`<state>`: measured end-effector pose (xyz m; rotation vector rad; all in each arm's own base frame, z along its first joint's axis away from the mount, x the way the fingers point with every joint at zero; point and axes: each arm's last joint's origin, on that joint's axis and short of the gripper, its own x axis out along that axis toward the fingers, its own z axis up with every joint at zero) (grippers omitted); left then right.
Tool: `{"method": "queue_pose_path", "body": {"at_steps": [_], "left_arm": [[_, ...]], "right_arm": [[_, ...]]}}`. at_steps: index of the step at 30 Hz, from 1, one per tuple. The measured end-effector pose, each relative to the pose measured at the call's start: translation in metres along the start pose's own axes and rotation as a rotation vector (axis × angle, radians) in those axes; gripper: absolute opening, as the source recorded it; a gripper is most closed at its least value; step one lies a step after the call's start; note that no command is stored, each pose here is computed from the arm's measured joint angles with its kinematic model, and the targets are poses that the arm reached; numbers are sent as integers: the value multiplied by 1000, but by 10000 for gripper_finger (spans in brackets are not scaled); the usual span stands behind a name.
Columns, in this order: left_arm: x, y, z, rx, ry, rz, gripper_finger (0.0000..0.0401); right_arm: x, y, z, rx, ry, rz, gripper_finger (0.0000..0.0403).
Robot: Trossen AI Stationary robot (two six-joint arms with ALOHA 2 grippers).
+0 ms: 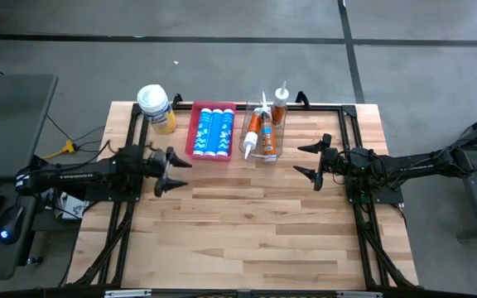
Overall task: Sort silicone sealant tubes
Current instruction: Return to Home Position
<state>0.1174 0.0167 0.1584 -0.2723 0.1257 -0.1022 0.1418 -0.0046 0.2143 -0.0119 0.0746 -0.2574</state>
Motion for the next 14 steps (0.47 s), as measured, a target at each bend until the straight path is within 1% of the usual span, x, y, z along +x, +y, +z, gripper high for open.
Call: {"method": "queue_pose_path", "body": {"at_steps": [4,7,11,14], "left_arm": [[-9,-9,24,92,-252,-62,343],[-19,-15,34,140,-384,-94,343],[-26,-18,34,149,-411,-101,343],[-29,-17,28,132,-363,-89,343]], "right_arm": [[0,0,0,0,0,0,321],[0,0,0,0,0,0,321],[0,0,0,0,0,0,321],[0,0,0,0,0,0,321]]}}
